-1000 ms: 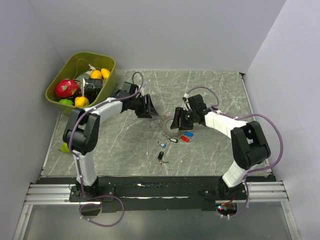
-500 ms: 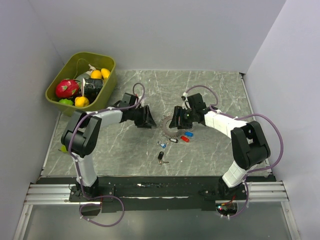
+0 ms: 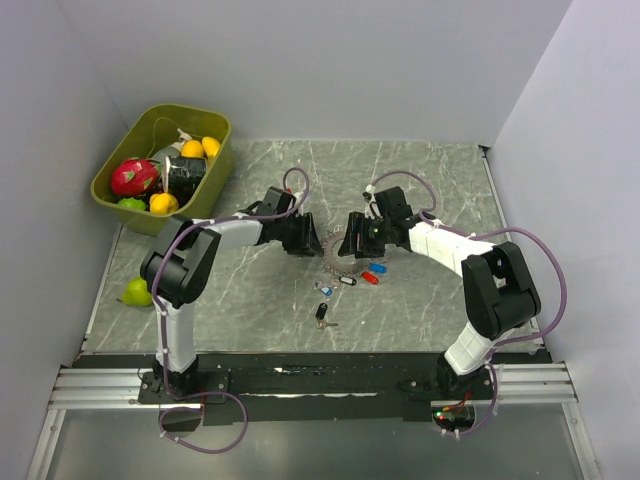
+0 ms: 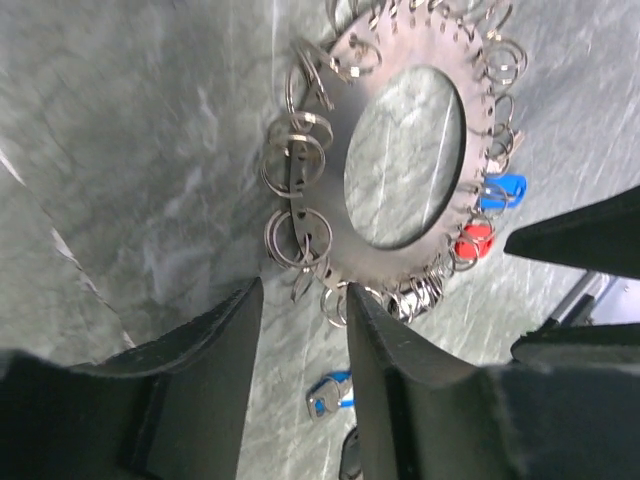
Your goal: Put the keys on the keyring
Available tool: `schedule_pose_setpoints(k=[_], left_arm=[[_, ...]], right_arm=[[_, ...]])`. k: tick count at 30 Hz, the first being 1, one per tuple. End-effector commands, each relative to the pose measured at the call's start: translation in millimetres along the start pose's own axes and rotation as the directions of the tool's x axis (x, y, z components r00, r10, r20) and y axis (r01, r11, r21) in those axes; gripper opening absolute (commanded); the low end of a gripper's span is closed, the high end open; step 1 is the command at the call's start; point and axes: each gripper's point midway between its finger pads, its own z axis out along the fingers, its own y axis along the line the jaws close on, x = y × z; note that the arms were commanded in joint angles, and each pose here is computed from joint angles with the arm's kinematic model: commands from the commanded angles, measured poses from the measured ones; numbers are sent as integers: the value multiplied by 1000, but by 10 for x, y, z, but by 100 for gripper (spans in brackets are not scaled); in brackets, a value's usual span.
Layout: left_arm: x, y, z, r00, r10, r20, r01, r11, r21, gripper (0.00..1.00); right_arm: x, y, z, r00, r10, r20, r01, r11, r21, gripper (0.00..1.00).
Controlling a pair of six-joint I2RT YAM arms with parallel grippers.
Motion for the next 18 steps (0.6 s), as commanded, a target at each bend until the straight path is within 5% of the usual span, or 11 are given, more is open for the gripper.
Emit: schedule_pose_setpoints(k=[1,18], left_arm=[[-86,1,57,999,40,20,-39,999,-24,43],[75,44,116,998,69,13,-68,994,-84,36]], right_arm=[[-169,149,-98,998,-38,57,39,999,-30,64],[-134,132,-75,998,-30,52,32,999,-33,64]])
